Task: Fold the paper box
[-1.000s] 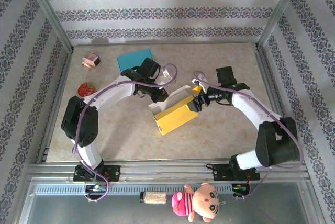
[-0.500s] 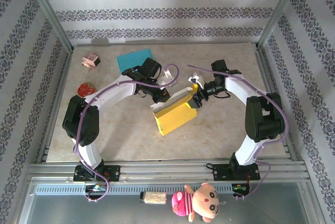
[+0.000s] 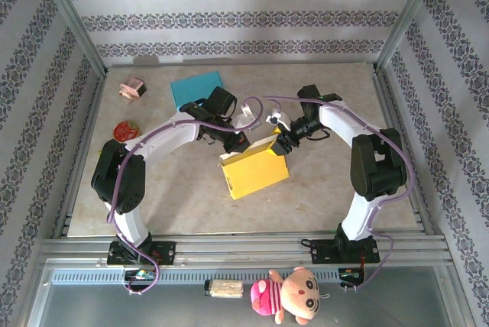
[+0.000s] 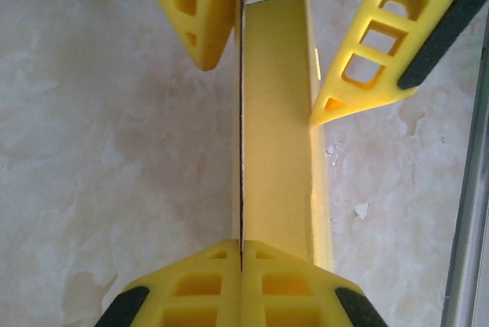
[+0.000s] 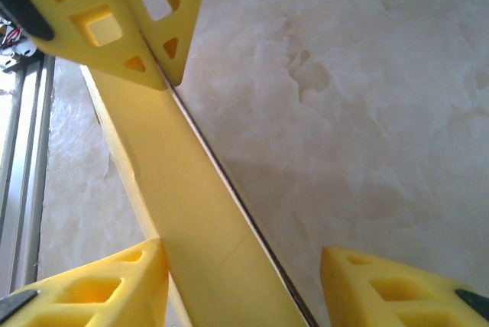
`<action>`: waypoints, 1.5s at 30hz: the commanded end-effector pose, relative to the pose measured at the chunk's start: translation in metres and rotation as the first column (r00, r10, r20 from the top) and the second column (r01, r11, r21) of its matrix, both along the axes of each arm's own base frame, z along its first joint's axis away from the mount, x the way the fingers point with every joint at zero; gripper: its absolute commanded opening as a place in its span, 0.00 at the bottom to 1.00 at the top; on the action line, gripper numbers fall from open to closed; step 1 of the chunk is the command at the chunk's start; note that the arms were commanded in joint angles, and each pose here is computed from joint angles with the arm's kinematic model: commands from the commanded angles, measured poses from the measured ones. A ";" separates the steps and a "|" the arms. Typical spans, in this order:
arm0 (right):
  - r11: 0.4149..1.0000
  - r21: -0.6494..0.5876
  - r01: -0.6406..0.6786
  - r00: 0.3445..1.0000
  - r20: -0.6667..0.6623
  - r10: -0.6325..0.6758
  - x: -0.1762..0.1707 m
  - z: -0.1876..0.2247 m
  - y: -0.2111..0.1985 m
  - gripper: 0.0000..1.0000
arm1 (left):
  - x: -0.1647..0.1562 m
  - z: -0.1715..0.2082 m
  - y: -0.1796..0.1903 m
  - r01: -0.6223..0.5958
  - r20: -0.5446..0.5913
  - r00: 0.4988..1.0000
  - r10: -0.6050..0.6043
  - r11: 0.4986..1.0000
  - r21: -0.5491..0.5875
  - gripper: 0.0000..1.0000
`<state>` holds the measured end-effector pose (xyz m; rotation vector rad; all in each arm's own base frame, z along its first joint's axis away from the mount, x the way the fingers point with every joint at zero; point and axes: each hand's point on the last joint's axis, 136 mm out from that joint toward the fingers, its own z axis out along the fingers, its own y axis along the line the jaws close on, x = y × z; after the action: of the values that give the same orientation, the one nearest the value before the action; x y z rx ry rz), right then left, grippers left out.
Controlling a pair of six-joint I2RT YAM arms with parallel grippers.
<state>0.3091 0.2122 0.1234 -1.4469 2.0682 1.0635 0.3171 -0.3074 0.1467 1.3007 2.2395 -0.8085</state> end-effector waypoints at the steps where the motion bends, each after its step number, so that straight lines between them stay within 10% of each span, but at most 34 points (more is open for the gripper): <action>1: 0.998 -0.019 -0.064 0.991 0.117 0.066 -0.008 0.003 0.011 0.48 | 0.007 0.051 -0.023 0.043 0.183 0.983 -0.017 0.989 -0.143 0.04; 10: 0.993 -0.086 -0.081 0.931 0.348 0.107 -0.019 0.012 0.016 0.27 | 0.017 0.108 0.027 -0.215 0.409 0.866 0.287 0.953 -0.214 0.65; 13: 0.996 -0.077 -0.039 0.882 0.466 0.071 -0.013 0.021 0.016 0.27 | 0.004 0.116 0.062 -0.338 0.418 0.823 0.384 0.923 -0.182 0.71; 21: 1.000 0.014 -0.006 0.864 0.503 -0.002 -0.006 0.041 0.024 0.25 | -0.038 0.079 0.121 -0.540 0.177 0.833 0.524 0.840 0.054 0.69; 29: 1.000 0.009 -0.001 0.892 0.452 -0.004 0.000 0.032 0.028 0.24 | -0.006 0.053 0.148 -0.696 0.076 0.718 0.692 0.708 0.123 0.55; 45: 1.000 0.003 0.012 0.903 0.429 -0.012 0.001 0.028 0.029 0.22 | 0.014 0.021 0.139 -0.684 -0.083 0.716 0.693 0.721 0.115 0.32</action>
<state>0.3068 0.2359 0.1452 -1.5105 1.7688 0.6431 0.3246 -0.1677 0.1689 0.3769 2.5823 -0.4791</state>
